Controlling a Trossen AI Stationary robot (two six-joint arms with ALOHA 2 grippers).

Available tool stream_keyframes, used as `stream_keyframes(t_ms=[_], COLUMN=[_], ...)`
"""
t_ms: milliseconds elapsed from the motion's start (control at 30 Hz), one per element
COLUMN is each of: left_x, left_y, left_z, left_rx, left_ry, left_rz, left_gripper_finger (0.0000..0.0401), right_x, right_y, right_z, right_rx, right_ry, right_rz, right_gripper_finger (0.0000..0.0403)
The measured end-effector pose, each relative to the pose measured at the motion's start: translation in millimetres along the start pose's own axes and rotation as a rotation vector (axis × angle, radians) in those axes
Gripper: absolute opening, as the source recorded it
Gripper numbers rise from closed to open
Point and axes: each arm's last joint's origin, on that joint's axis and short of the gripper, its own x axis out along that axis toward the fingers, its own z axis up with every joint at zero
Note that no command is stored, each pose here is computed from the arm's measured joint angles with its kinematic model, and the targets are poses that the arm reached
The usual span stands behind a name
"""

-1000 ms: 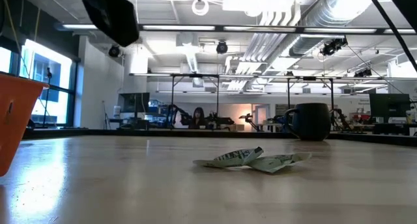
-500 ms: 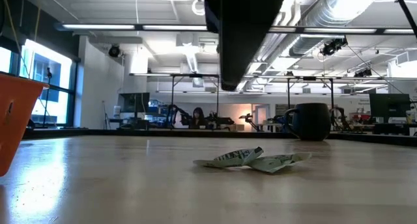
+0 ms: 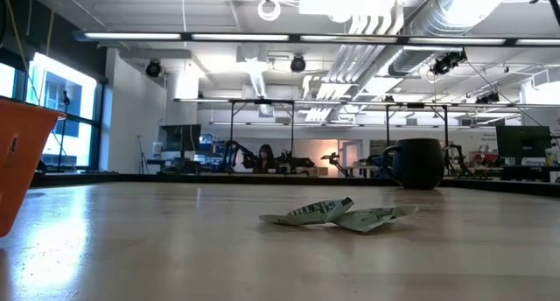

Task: Pick and place items into bin
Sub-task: Adjust the orange bin

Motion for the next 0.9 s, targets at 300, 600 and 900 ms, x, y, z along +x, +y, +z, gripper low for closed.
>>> stream_keyframes(t_ms=[300, 600, 900], left_x=[0.1, -1.7, 33.8], left_y=[4.1, 13.8, 37.3], left_z=[-0.4, -23.1, -58.9], left_rx=[0.046, 0.031, 0.037], left_ry=[-0.001, 0.292, 0.381], left_rz=[0.036, 0.119, 0.109], left_gripper_finger=[0.0179, 0.0179, 0.0179], right_x=[36.4, 28.5, 16.8], right_y=[19.3, 9.7, 14.7], right_z=[-14.0, -37.9, -53.2], right_rx=[0.075, 0.035, -0.007], right_ry=[0.011, 0.157, 0.198], right_rz=[-0.013, -0.225, -0.305], right_gripper_finger=[0.0129, 0.0129, 0.0129])
